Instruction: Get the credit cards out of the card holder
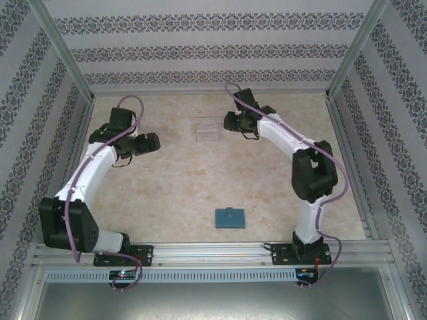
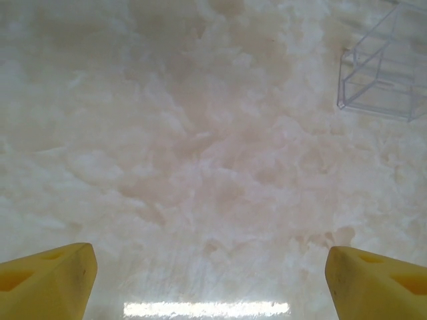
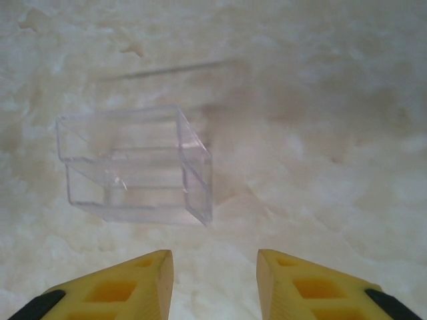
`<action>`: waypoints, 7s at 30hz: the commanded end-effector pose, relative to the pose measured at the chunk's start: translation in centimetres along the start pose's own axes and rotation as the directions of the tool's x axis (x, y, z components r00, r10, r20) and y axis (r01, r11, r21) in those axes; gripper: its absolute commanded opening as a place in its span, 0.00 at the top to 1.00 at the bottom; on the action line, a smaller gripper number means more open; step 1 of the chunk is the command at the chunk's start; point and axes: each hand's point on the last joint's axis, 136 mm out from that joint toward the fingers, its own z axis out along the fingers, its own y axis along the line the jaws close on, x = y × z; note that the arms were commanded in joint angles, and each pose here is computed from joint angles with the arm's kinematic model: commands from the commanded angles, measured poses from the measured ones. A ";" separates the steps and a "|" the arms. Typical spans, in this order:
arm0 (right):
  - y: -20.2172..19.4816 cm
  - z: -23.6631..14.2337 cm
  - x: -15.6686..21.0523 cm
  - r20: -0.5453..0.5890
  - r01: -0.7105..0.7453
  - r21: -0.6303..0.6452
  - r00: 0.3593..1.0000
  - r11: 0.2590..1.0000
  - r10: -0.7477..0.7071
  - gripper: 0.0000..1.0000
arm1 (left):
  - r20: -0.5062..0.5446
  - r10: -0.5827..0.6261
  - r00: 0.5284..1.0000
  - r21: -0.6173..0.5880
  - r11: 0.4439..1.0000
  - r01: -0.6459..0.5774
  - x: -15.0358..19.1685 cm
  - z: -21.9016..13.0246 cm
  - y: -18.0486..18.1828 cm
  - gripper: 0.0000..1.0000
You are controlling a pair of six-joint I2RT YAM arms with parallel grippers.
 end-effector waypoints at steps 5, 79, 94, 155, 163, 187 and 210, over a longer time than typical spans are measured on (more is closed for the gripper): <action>1.4 3.5 -0.9 -0.058 0.056 0.048 0.997 0.997 -0.053 0.71 | 0.042 0.096 0.995 -0.121 0.989 -0.090 0.8 -2.4 2.3 0.10; -1.1 1.5 3.9 -0.083 0.104 0.230 0.993 0.968 -0.087 0.82 | 0.017 0.102 0.995 -0.139 0.985 -0.098 1.7 -1.8 3.3 0.10; 2.9 -3.9 6.6 -0.153 0.569 -0.173 0.791 0.804 -0.593 0.64 | 0.007 0.107 0.994 -0.137 0.985 -0.105 1.5 -1.5 3.3 0.10; 1.0 -9.1 35.6 -0.089 0.779 -0.624 0.009 0.063 -0.996 0.15 | 0.011 0.078 0.997 -0.129 0.989 -0.076 1.4 -1.5 3.9 0.08; 3.0 -9.2 33.2 -0.118 0.819 -0.541 0.150 0.190 -0.982 0.26 | 0.010 0.078 0.997 -0.122 0.990 -0.076 1.4 -1.5 3.8 0.09; 2.9 -5.8 24.5 -0.319 0.112 0.181 0.946 0.977 -0.050 0.37 | -0.008 0.074 0.997 -0.080 0.994 -0.075 1.8 -1.3 3.1 0.10; 4.0 -1.1 24.0 -0.319 0.103 0.275 0.948 0.956 -0.010 0.24 | -0.043 0.067 0.997 -0.057 0.996 -0.069 2.4 -0.6 2.9 0.11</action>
